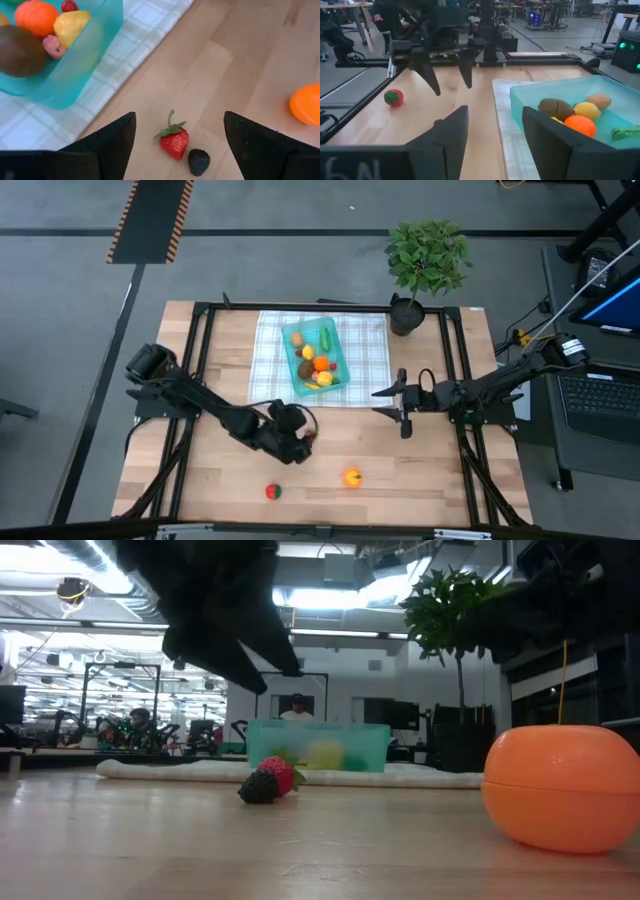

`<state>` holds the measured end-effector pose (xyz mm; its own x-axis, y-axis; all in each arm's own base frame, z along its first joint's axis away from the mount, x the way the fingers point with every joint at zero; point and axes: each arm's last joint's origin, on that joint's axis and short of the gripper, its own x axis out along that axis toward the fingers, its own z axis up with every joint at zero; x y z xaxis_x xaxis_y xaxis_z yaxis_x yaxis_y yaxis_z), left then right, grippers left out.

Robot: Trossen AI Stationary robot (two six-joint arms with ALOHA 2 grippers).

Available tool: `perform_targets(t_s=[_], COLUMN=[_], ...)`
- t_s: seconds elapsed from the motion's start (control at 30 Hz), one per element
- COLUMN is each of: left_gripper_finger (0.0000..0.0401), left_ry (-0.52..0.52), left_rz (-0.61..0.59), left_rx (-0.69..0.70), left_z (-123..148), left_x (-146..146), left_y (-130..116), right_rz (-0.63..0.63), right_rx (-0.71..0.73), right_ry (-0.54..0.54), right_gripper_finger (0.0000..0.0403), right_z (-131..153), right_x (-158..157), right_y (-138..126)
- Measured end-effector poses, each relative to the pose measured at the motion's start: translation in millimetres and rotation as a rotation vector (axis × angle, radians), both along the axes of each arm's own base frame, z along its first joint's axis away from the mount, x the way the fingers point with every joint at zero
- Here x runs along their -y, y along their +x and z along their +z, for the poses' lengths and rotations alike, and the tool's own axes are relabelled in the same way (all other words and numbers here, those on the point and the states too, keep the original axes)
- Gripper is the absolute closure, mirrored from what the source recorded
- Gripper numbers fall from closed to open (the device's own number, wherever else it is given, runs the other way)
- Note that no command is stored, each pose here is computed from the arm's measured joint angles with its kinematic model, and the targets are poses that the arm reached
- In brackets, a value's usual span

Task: Pick and placing Produce into tupperware
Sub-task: Put the top red strawberry into the blue bin

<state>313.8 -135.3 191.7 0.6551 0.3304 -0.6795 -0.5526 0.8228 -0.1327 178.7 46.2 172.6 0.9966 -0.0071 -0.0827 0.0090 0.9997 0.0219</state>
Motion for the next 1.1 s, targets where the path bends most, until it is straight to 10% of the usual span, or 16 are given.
perform_targets(t_s=[1.1], left_gripper_finger=[0.0110], left_ry=[-0.132], left_rz=[0.145], left_rx=[-0.105], left_z=[-22.0], left_x=[8.6], left_y=[37.0], right_rz=[0.004], right_rx=[-0.022], right_ry=[-0.010], right_gripper_finger=[0.0214], right_z=[-2.3], right_x=[0.0], right_y=[-0.2])
